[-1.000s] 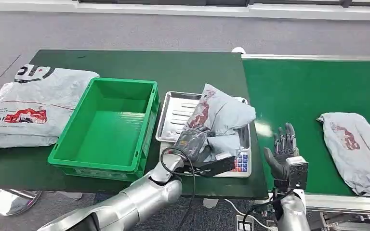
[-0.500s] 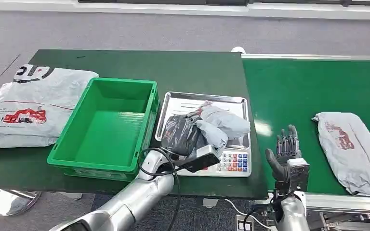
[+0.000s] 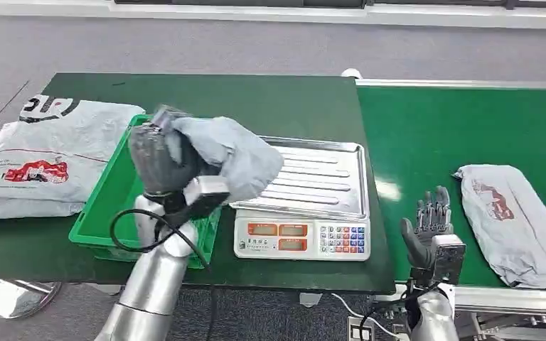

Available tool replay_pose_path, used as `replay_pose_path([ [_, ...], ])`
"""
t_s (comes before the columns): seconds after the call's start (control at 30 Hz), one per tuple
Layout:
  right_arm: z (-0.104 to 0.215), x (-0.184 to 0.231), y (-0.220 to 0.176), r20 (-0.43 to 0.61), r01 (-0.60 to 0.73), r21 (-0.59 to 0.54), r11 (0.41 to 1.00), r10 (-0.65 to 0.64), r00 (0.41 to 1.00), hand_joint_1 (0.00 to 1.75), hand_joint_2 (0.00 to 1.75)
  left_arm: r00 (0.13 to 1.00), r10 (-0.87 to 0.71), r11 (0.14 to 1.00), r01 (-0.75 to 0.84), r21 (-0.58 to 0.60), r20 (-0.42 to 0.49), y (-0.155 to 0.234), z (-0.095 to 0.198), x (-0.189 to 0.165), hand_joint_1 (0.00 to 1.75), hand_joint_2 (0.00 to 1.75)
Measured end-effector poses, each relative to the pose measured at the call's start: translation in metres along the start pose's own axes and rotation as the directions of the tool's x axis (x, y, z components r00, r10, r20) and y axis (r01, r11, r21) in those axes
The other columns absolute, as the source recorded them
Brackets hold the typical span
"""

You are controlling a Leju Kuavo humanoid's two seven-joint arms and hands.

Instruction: Moved the parcel from conveyor to table for the left to box.

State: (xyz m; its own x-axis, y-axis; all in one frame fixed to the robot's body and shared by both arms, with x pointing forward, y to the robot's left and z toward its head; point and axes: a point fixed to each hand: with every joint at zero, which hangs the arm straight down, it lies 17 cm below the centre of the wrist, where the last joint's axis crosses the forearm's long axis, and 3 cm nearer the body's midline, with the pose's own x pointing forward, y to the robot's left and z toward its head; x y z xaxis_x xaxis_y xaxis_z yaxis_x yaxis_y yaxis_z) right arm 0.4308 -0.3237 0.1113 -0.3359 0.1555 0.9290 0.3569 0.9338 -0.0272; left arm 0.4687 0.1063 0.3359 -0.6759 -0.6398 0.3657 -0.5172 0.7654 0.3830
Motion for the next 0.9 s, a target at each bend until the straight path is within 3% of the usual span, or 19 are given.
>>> replay_pose_path([
  [0.1, 0.000, 0.000, -0.002, 0.000, -0.004, -0.002, 1.000, 0.004, 1.000, 0.00, 1.75, 1.000, -0.020, 0.999, 0.020, 0.031, -0.019, 0.013, -0.003, -0.010, 1.75, 1.75],
  [0.23, 0.004, -0.001, -0.004, -0.001, -0.006, -0.001, 1.000, 0.006, 1.000, 0.00, 1.75, 0.987, -0.019, 0.997, 0.031, 0.075, -0.157, 0.030, 0.007, -0.059, 1.75, 1.75],
  [0.4, 0.010, 0.001, -0.008, 0.003, -0.015, 0.003, 1.000, 0.015, 1.000, 0.00, 1.75, 0.909, -0.243, 0.970, 0.229, -0.082, -0.339, 0.040, 0.040, -0.146, 1.75, 1.75],
  [0.5, 0.012, 0.001, -0.010, 0.004, -0.019, 0.004, 1.000, 0.019, 1.000, 0.00, 1.75, 0.870, -0.300, 0.954, 0.266, -0.140, -0.391, 0.045, 0.059, -0.177, 1.75, 1.75],
  [0.9, 0.012, 0.002, -0.011, 0.006, -0.020, 0.004, 1.000, 0.020, 1.000, 0.00, 1.75, 0.851, -0.318, 0.948, 0.272, -0.167, -0.418, 0.047, 0.071, -0.192, 1.75, 1.75],
])
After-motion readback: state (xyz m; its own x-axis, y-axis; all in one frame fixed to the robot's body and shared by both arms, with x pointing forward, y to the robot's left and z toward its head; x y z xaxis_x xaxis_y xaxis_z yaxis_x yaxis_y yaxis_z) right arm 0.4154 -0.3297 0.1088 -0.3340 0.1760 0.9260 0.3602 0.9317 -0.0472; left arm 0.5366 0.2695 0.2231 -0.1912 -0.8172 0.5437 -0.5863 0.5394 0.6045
